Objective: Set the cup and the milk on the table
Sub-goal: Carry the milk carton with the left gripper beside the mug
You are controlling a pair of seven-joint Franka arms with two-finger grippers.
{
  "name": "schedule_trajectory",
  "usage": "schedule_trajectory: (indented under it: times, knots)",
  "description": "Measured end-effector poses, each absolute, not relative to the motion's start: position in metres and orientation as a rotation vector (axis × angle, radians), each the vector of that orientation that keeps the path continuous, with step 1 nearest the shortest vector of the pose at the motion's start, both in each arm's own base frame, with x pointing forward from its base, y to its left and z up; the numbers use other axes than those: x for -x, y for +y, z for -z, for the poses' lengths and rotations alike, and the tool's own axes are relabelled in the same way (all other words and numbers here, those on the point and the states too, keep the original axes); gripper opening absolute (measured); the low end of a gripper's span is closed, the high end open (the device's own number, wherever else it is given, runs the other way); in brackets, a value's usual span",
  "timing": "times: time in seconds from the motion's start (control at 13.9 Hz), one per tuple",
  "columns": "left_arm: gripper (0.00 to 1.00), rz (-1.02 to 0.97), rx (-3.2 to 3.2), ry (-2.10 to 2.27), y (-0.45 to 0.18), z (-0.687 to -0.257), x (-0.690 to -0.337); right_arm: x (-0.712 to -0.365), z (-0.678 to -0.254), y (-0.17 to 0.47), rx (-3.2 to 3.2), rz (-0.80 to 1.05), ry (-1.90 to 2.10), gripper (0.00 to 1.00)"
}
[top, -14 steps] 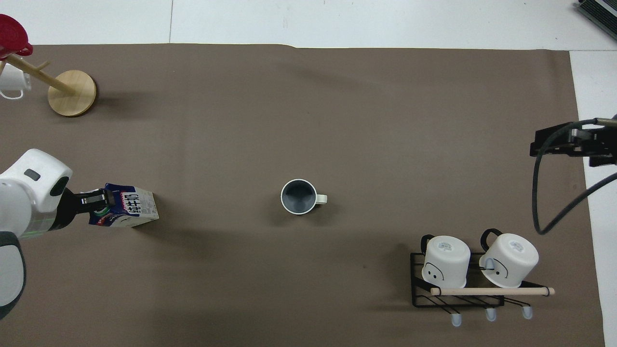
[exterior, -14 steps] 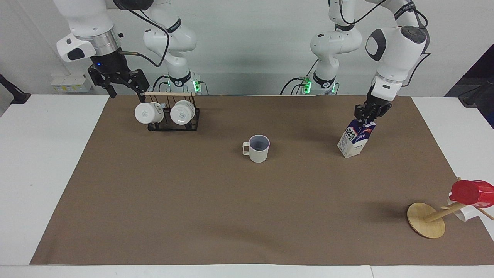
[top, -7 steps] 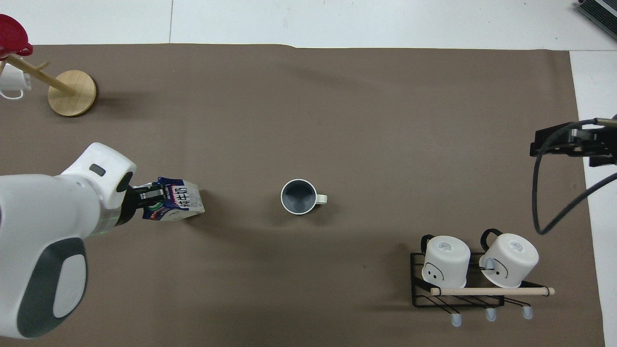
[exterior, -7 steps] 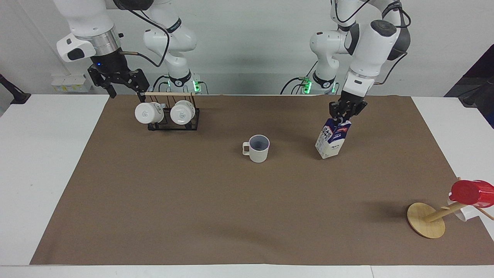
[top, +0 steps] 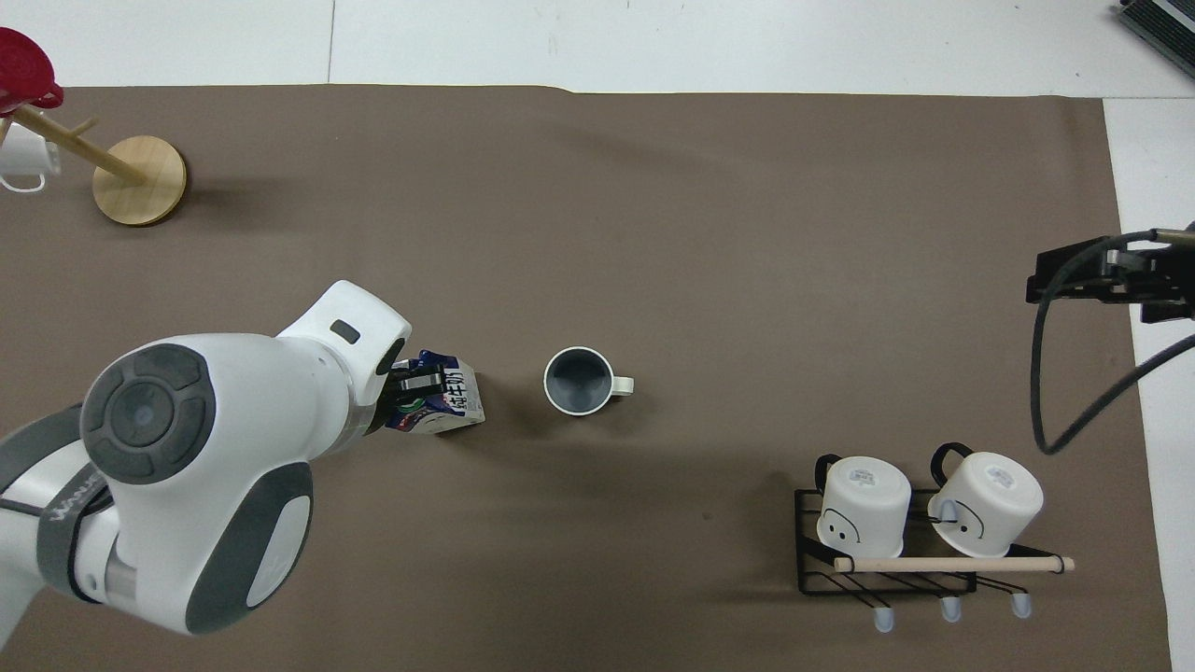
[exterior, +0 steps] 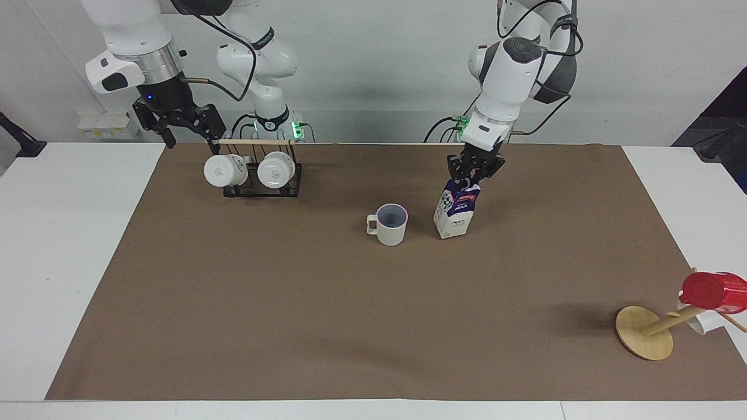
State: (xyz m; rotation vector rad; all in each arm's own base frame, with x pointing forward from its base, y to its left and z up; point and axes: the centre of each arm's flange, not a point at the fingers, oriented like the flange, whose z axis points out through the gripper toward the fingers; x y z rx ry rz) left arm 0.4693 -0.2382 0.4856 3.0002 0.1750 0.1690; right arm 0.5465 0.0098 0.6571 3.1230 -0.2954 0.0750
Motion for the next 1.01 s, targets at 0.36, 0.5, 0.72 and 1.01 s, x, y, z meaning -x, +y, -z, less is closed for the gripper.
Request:
schedule_trajectory:
  times: [0.36,0.5,0.72,1.01]
  knots:
    - [0.41,-0.200,-2.970,0.167,-0.259,-0.501,-0.483,-0.547,-0.657,0.010,-3.123,-0.075,-0.295,1.00]
    - [0.41,-0.190,-2.971,0.143,-0.268,-0.498,-0.479,-0.547,-0.657,0.010,-3.123,-0.075,-0.295,1.00]
    - [0.41,-0.159,-2.980,0.111,-0.282,-0.487,-0.475,-0.547,-0.657,0.010,-3.123,-0.075,-0.295,1.00]
    - [0.41,-0.140,-2.986,0.109,-0.284,-0.480,-0.477,-0.547,-0.657,0.010,-3.123,-0.075,-0.295,1.00]
